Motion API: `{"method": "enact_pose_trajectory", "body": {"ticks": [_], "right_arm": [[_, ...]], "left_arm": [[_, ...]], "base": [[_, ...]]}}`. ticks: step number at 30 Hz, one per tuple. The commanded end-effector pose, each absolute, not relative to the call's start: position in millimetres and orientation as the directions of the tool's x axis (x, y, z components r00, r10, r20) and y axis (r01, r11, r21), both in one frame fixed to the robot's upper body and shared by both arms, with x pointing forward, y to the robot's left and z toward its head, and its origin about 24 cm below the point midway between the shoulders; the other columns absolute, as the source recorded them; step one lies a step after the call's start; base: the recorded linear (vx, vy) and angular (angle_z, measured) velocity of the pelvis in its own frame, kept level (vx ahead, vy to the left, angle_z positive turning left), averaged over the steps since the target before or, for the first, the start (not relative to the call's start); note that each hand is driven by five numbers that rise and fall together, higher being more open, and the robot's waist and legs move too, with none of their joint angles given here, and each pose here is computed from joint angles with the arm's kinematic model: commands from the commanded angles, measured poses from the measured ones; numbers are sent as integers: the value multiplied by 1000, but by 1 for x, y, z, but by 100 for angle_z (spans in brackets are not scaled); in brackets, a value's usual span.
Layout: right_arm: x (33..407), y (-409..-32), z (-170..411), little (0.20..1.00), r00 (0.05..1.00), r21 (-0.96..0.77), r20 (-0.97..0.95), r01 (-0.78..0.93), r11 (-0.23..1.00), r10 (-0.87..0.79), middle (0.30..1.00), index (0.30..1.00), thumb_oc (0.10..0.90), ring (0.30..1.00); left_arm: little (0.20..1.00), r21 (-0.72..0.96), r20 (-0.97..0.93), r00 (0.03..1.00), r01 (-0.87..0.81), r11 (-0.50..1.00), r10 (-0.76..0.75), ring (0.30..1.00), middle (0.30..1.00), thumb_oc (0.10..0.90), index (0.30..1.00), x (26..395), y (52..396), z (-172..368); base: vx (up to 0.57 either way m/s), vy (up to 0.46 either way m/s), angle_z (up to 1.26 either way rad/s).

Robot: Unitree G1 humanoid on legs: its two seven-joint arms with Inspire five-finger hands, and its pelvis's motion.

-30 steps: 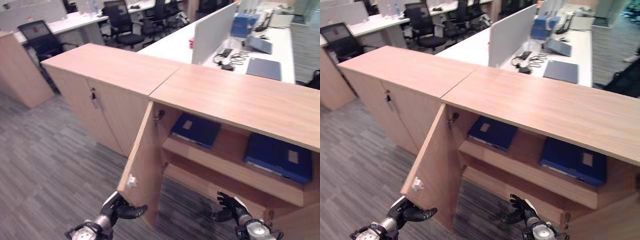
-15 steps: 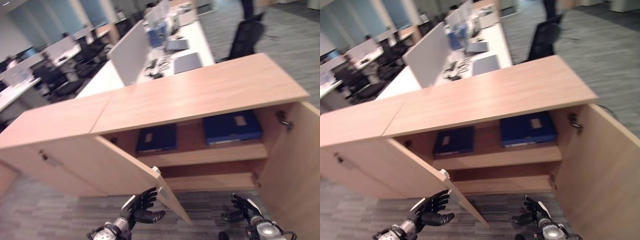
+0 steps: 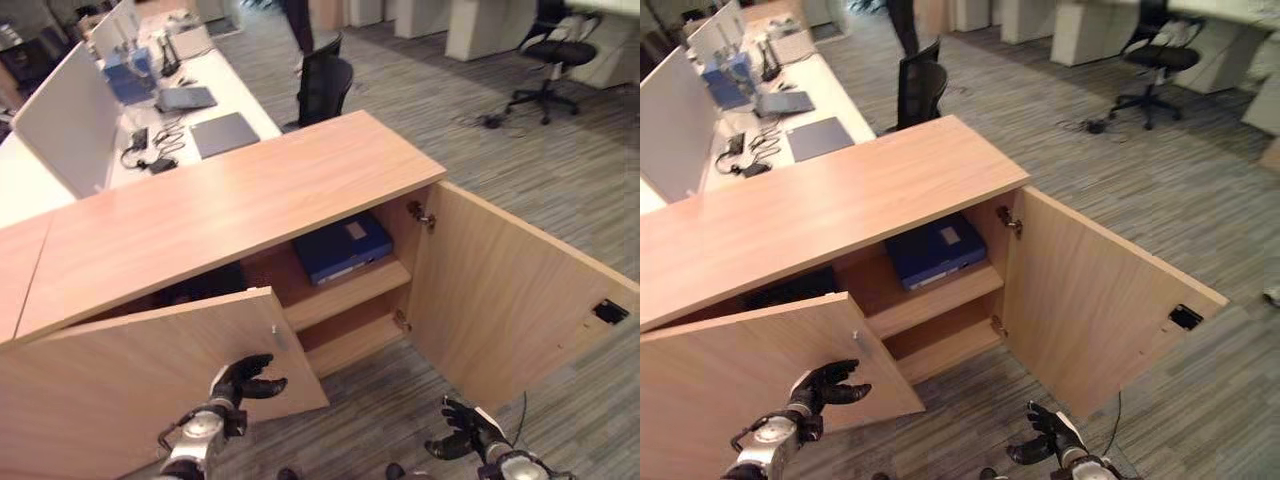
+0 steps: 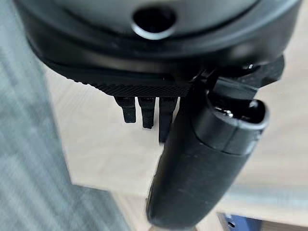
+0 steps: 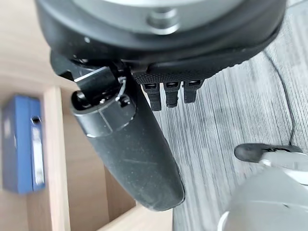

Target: Put the empty folder in the office cabinet

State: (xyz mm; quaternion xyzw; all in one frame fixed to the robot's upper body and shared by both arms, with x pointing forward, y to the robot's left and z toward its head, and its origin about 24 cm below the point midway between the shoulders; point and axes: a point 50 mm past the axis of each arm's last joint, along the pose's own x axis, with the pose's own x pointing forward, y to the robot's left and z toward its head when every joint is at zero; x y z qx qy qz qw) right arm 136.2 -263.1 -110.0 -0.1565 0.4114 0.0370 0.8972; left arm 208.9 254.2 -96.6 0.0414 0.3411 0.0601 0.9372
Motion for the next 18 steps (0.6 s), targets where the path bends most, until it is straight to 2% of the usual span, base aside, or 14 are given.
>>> {"method": "enact_pose_trajectory", "body": {"ticks": [1,7,11,16,18], "right_arm": [[149,-238,-105,900,736,-150,-677,-172,974,26,900,900,800,900],[144,-240,-112,900,719,-98,-695,-90,991,-4,900,900,800,900],[146,-236,-112,900,724,-80,-690,-73,994,-3,900,900,800,900],[153,-230,-112,900,737,-65,-676,-53,997,-5,900,900,800,900],[159,-224,-112,900,748,-73,-663,-48,996,-12,900,900,800,900]], "left_arm": [[900,184,-214,929,-265,947,301,900,900,800,900,291,304,5],[900,254,-161,919,-312,915,359,900,900,800,900,304,327,33],[900,240,-139,916,-337,910,376,900,900,800,900,306,331,40],[900,220,-126,926,-325,920,357,900,900,800,900,306,322,36],[900,182,-162,955,-221,958,250,900,900,800,900,299,288,12]], "base": [[112,192,-49],[49,173,-26],[19,132,-22],[-22,21,-24],[-19,-132,-53]]}}
